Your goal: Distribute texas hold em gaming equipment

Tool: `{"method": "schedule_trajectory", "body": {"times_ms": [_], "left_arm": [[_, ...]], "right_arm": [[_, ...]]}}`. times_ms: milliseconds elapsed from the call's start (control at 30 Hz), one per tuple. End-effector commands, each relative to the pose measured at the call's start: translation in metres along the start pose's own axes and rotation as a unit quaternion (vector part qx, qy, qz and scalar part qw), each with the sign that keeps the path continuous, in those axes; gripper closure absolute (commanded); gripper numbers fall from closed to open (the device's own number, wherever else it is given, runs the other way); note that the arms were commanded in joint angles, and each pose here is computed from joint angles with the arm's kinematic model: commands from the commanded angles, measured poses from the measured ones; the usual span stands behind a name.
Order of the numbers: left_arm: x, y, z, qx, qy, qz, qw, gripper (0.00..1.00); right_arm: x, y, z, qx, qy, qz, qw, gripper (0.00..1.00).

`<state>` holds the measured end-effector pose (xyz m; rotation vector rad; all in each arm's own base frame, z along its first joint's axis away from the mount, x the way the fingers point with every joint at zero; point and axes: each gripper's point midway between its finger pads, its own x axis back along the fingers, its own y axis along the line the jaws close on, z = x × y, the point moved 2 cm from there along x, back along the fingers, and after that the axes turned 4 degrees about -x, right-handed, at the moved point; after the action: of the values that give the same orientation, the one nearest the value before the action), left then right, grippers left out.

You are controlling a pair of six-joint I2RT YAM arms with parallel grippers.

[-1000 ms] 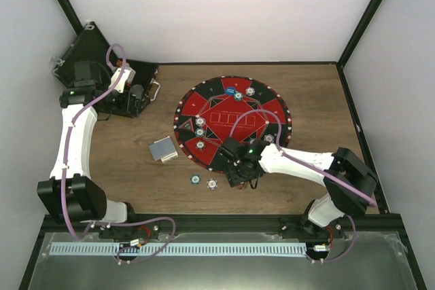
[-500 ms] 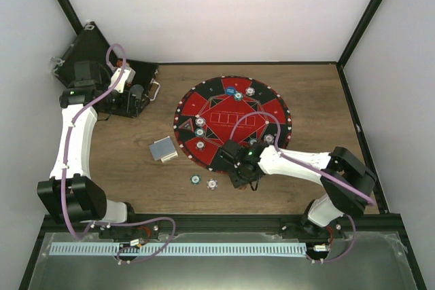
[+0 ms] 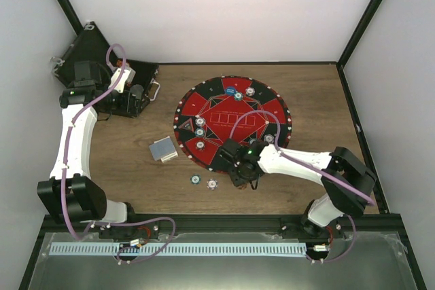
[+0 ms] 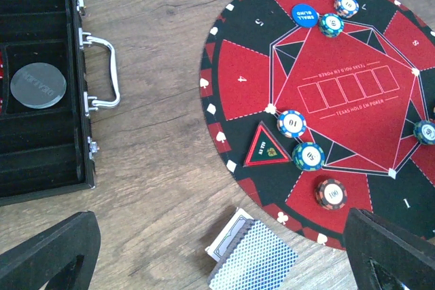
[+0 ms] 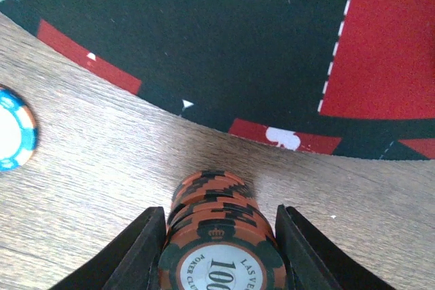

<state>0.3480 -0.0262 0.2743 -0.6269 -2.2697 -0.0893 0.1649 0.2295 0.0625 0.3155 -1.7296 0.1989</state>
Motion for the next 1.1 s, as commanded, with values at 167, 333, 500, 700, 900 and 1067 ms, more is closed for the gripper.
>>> {"method": "schedule_trajectory", "body": {"times_ms": [167, 333, 500, 700, 900, 1067], "left_arm": [[0.005, 0.0, -0.003, -0.007, -0.008, -0.003, 1.0, 0.0], [0.006, -0.001, -0.004, -0.008, -0.008, -0.003, 1.0, 0.0], [0.007, -0.001, -0.004, -0.007, -0.006, -0.004, 1.0, 0.0], [0.008, -0.001, -0.003, -0.008, -0.005, -0.004, 1.0, 0.0], [0.006, 0.0, -0.004, -0.005, -0.005, -0.003, 1.0, 0.0], [0.007, 0.0, -0.006, -0.006, -0.005, -0.003, 1.0, 0.0]], "right_arm": [[0.037, 0.012, -0.033, 0.004, -0.053, -0.004, 0.999, 0.86], [0.056, 0.01, -0.054, -0.006, -0.08, -0.008, 0.997, 0.87], [0.072, 0.0, -0.077, -0.017, -0.107, -0.011, 0.994, 0.88], [0.087, -0.02, -0.12, -0.038, -0.141, -0.007, 0.989, 0.89], [0.103, -0.042, -0.188, -0.067, -0.189, -0.001, 0.98, 0.89], [0.1, -0.063, -0.246, -0.089, -0.208, 0.022, 0.974, 0.89]]}}
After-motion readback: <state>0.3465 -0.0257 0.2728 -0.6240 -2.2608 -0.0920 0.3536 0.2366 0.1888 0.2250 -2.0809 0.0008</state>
